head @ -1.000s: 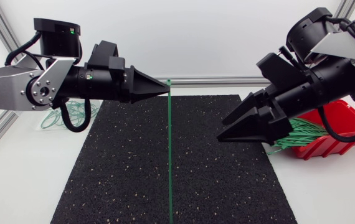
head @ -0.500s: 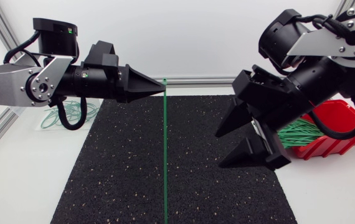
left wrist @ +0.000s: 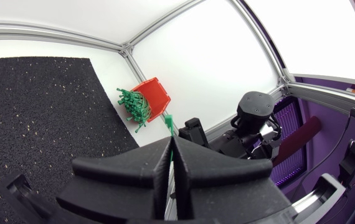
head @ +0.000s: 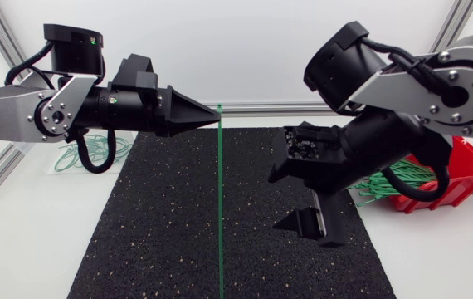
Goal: Take a green cable tie from the red box, thread the tail through the head to close it, then place it in the transparent bin on the left.
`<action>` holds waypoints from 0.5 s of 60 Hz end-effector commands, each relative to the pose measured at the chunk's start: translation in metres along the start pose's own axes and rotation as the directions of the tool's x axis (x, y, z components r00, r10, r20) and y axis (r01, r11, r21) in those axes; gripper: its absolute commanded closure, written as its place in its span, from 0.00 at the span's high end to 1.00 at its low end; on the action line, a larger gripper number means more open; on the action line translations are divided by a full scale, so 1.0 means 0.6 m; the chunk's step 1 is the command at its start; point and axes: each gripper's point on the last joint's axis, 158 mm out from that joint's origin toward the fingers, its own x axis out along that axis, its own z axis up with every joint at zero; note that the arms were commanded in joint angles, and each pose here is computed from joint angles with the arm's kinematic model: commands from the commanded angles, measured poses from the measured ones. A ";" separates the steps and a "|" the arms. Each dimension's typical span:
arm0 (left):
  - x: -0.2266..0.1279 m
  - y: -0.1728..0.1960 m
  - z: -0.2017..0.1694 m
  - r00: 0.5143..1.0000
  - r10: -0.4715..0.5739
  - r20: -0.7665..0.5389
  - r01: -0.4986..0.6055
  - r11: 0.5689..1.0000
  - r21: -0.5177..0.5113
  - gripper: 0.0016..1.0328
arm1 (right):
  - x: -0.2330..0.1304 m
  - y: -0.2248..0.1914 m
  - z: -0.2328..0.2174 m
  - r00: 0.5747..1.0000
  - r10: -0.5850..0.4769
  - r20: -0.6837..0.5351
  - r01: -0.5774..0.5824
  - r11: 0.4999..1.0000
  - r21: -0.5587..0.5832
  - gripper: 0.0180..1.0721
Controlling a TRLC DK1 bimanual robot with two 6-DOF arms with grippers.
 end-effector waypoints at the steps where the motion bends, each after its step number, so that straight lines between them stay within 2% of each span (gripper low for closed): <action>1: -0.001 -0.001 0.016 1.000 -0.013 0.005 0.013 1.000 0.011 0.03 | 0.010 0.003 -0.010 0.999 -0.033 -0.012 0.033 0.999 -0.033 0.95; 9: 0.005 0.008 0.009 1.000 -0.011 -0.008 0.011 1.000 -0.013 0.03 | 0.015 -0.019 -0.008 0.983 -0.182 0.006 0.182 0.978 -0.104 0.95; 12: 0.003 0.011 0.010 1.000 -0.008 -0.005 0.008 1.000 -0.016 0.03 | 0.007 -0.047 -0.002 0.957 -0.288 0.036 0.290 0.951 -0.107 0.95; 14: 0.002 0.013 0.009 1.000 -0.007 -0.005 0.007 1.000 -0.019 0.03 | 0.007 -0.041 0.007 0.947 -0.316 0.063 0.322 0.937 -0.138 0.95; 19: -0.001 0.014 0.013 1.000 -0.004 0.001 0.004 1.000 -0.017 0.03 | 0.011 -0.001 0.021 0.952 -0.288 0.108 0.306 0.920 -0.244 0.95; 23: -0.003 0.014 0.015 1.000 -0.003 0.004 0.003 1.000 -0.017 0.03 | 0.006 0.045 0.041 0.965 -0.210 0.159 0.252 0.914 -0.317 0.95; 30: 0.000 0.014 0.014 1.000 -0.003 0.001 0.003 1.000 -0.019 0.03 | 0.015 0.051 0.043 0.962 -0.219 0.164 0.269 0.873 -0.408 0.95</action>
